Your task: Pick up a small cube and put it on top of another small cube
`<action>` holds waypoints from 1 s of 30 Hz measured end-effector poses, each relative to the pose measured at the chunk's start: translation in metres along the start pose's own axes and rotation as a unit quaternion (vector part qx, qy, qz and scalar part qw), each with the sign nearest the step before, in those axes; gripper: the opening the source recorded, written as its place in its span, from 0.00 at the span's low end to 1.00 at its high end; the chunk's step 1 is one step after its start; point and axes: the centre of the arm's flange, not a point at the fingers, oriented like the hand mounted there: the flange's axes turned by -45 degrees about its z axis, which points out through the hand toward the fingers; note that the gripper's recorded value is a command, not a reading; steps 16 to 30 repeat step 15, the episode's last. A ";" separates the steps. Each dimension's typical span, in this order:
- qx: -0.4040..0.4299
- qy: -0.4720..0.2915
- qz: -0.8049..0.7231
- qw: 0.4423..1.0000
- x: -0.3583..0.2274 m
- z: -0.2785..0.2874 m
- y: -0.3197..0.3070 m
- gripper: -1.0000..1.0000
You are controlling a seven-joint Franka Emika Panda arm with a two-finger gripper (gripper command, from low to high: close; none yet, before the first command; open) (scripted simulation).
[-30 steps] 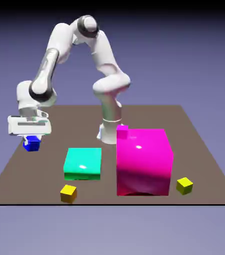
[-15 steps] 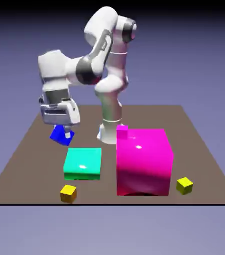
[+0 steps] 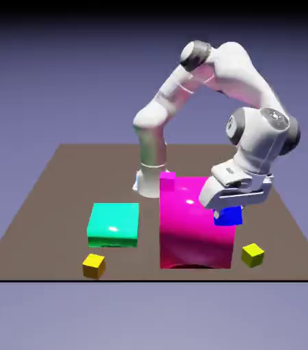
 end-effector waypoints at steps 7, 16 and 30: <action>-0.046 -0.140 -0.235 0.961 0.055 0.068 -0.161 0.00; -0.047 -0.140 -0.235 0.961 0.050 0.134 -0.156 1.00; -0.047 -0.140 -0.235 0.961 0.050 0.134 -0.156 1.00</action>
